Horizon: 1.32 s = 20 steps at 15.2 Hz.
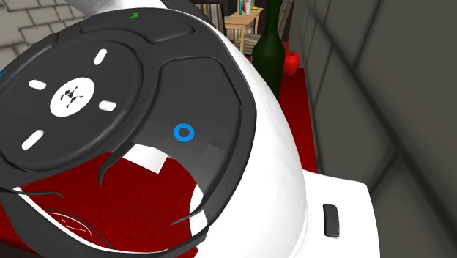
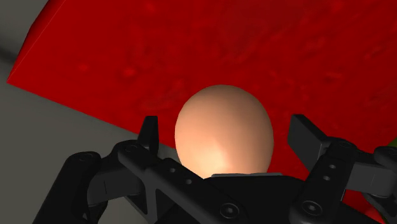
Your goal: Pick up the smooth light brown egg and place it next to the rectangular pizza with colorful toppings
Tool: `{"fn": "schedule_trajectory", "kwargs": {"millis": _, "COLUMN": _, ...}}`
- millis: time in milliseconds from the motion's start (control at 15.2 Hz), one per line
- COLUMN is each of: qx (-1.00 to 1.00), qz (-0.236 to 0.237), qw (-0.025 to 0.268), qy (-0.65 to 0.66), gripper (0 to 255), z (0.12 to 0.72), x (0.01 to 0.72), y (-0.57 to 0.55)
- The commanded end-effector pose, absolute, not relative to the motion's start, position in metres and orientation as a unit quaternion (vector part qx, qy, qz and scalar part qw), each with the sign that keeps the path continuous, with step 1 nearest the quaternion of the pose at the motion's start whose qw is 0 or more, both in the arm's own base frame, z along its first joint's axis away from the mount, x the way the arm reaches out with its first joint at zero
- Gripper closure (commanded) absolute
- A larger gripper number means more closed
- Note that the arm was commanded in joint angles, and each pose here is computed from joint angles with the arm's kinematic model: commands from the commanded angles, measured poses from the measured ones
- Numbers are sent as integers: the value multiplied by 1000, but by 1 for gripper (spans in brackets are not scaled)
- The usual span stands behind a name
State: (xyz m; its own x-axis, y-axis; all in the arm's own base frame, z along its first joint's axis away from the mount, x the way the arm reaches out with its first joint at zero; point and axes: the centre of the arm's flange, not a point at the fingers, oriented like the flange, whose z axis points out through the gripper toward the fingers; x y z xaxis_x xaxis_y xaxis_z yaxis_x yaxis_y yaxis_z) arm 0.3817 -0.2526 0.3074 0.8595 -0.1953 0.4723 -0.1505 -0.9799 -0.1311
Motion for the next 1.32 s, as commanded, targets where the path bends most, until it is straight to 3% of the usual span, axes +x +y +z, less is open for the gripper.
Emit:
{"fn": "schedule_trajectory", "kwargs": {"millis": 0, "qx": -963, "qz": -249, "qw": 45, "qy": 90, "gripper": 255, "z": 307, "x": 382, "y": -253}}
{"fn": "schedule_trajectory", "kwargs": {"millis": 594, "qx": -963, "qz": -249, "qw": 45, "qy": 90, "gripper": 255, "z": 307, "x": 382, "y": -253}}
{"fn": "schedule_trajectory", "kwargs": {"millis": 1254, "qx": -963, "qz": -249, "qw": 45, "qy": 90, "gripper": 255, "z": 360, "x": 382, "y": -253}}
